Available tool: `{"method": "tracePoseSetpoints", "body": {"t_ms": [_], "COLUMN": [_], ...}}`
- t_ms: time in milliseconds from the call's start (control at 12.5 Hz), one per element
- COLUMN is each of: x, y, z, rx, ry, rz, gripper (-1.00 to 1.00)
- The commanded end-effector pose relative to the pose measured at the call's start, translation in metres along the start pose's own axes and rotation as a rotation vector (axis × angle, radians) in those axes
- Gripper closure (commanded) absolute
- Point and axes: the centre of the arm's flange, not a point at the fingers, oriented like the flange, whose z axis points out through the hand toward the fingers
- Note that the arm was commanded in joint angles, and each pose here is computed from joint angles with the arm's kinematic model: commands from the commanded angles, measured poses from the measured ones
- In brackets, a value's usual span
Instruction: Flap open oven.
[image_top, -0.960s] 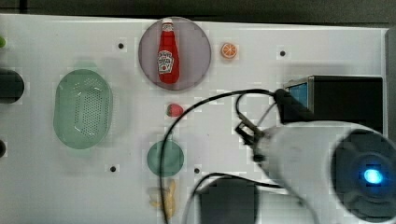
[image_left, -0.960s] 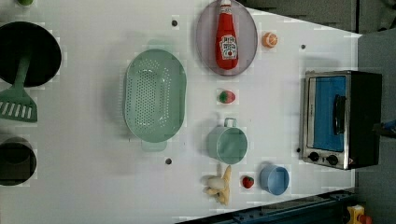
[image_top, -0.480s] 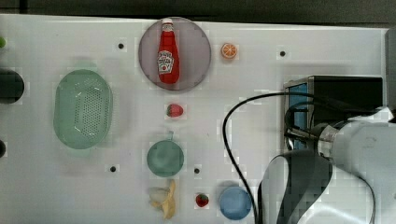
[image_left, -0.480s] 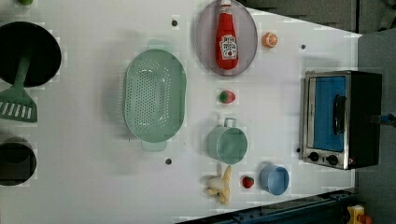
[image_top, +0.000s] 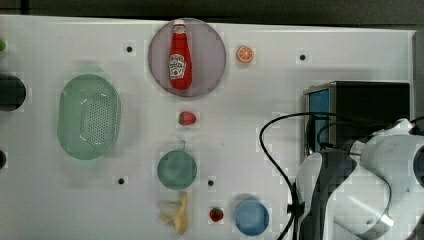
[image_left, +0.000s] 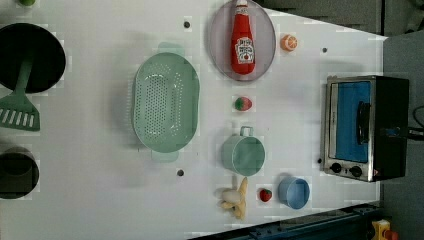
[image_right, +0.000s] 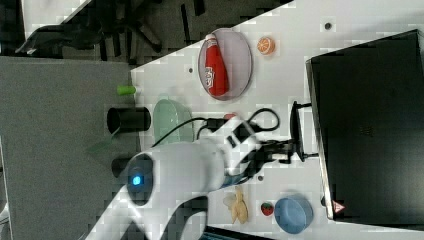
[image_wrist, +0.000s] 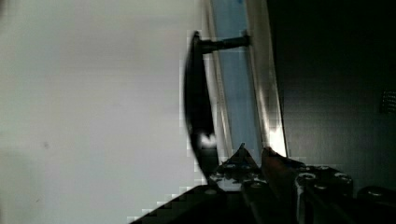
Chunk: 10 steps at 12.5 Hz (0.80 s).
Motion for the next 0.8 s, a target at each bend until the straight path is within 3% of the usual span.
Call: {"method": "tracePoseSetpoints", "body": {"t_ms": [80,800], "x": [0.008,0.017], "y": [-0.015,-0.041], "z": [0.017,0.068], "rx": [-0.023,-0.079], "ry": [0.041,0.028], "rz": [-0.088,-0.155], "gripper": [0.65,0.65]}}
